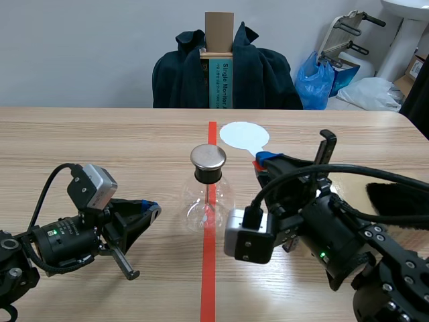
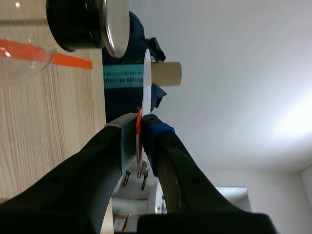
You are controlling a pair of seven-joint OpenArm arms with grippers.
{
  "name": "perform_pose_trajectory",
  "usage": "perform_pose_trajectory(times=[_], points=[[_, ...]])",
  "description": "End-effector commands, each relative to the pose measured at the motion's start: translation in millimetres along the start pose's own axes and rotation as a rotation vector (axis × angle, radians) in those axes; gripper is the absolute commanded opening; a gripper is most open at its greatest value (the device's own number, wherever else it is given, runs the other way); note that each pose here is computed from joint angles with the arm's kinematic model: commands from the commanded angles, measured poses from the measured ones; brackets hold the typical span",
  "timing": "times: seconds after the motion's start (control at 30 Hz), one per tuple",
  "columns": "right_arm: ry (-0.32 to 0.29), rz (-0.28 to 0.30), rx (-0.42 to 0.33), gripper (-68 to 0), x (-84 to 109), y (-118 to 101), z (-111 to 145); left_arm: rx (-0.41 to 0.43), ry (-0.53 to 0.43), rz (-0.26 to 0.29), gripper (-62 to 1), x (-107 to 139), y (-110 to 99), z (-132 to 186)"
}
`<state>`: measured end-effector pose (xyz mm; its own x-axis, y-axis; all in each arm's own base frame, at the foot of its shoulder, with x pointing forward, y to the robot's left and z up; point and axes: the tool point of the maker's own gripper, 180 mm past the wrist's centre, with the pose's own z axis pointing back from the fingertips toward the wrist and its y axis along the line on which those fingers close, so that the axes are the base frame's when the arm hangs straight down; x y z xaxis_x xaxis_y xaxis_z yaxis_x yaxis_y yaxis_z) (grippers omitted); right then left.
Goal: Do the electroscope experiment.
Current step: 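Move the plate toward and away from the electroscope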
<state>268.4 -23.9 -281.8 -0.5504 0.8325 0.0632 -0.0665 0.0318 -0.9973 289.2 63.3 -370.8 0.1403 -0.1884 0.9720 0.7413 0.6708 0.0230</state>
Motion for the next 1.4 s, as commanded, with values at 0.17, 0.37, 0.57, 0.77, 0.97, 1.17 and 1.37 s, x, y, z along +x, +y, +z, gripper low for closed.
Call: perform_pose_trajectory(times=[0.17,0.37,0.57,0.77,0.97,1.17,1.37], points=[[-0.1,0.027,-0.036,-66.8,11.2,-12,-4,0.003,-0.028,-0.008,-57.7,10,4,-3],[-0.15,0.028,-0.035,-66.8,20.2,-12,-2,0.003,-0.028,-0.008,-57.7,10,4,-3],[-0.163,0.028,-0.035,-66.8,22.4,-12,-2,0.003,-0.028,-0.008,-57.7,10,4,-3],[-0.162,0.028,-0.035,-66.9,22.4,-12,-2,0.003,-0.028,-0.008,-57.7,10,4,-3],[-0.13,0.028,-0.035,-66.8,16.5,-12,-3,0.003,-0.028,-0.008,-57.7,10,4,-3],[-0.049,0.026,-0.036,-66.8,2.1,-12,-4,0.003,-0.028,-0.008,-57.7,10,4,-3],[0.054,0.024,-0.037,-66.8,-16.6,-13,-4,0.003,-0.028,-0.008,-57.7,10,4,-3]])
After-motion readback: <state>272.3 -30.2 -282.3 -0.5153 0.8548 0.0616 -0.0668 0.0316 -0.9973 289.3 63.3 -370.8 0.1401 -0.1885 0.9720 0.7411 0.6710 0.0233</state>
